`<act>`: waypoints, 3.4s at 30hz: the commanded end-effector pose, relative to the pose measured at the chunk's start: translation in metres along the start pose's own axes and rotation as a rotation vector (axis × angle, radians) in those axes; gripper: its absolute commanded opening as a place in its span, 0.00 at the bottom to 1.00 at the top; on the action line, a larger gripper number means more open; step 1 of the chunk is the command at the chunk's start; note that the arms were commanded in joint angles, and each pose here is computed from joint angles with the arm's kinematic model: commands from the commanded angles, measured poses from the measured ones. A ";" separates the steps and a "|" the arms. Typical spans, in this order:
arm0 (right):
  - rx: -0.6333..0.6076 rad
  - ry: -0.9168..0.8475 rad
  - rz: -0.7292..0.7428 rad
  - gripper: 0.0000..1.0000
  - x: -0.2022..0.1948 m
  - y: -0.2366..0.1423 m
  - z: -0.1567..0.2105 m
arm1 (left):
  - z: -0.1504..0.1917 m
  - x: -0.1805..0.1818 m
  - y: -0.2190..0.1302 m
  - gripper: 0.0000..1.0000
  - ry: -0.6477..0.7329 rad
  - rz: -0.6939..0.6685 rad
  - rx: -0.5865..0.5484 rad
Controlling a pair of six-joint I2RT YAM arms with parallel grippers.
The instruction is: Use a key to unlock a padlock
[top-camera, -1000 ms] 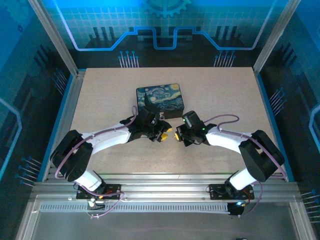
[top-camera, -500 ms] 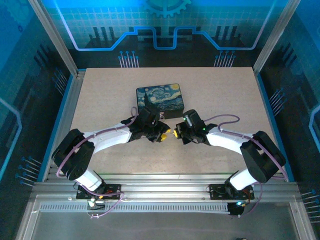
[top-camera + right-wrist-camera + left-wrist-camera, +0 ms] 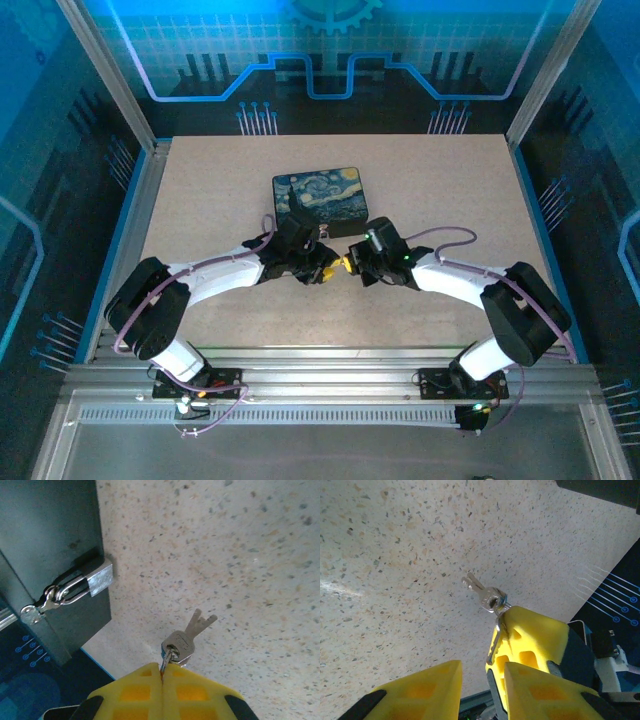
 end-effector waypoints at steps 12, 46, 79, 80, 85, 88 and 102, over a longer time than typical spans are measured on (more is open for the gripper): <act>0.056 -0.012 -0.026 0.00 0.009 0.001 0.019 | -0.012 0.006 0.001 0.16 -0.033 -0.001 -0.031; 0.040 -0.704 0.153 0.40 0.002 -0.008 -0.006 | -0.054 -0.001 -0.058 0.00 0.430 -0.016 -0.081; -0.054 -1.209 0.641 0.37 -0.044 0.057 0.016 | -0.081 0.027 -0.108 0.17 0.427 -0.125 -0.216; -0.059 -1.205 0.642 0.37 -0.045 0.057 0.014 | -0.080 0.028 -0.108 0.17 0.428 -0.125 -0.214; -0.067 -1.216 0.597 0.37 -0.034 0.051 0.023 | -0.080 0.030 -0.107 0.18 0.427 -0.127 -0.214; -0.083 -1.246 0.569 0.38 -0.022 0.046 0.033 | -0.081 0.028 -0.107 0.17 0.428 -0.122 -0.215; -0.088 -1.161 0.622 0.37 -0.039 0.061 0.027 | -0.079 0.027 -0.110 0.16 0.435 -0.117 -0.216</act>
Point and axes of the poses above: each hand's point on the last joint's axis, 136 mm out from that joint toward the fingers, its own y axis out along the fingers, its own x axis along the line the jaws close on, z = x × y, the point moved 2 cm from there along -y, back along the fingers, and after that the axes turned 10 degrees about y, right-handed, at the moved point
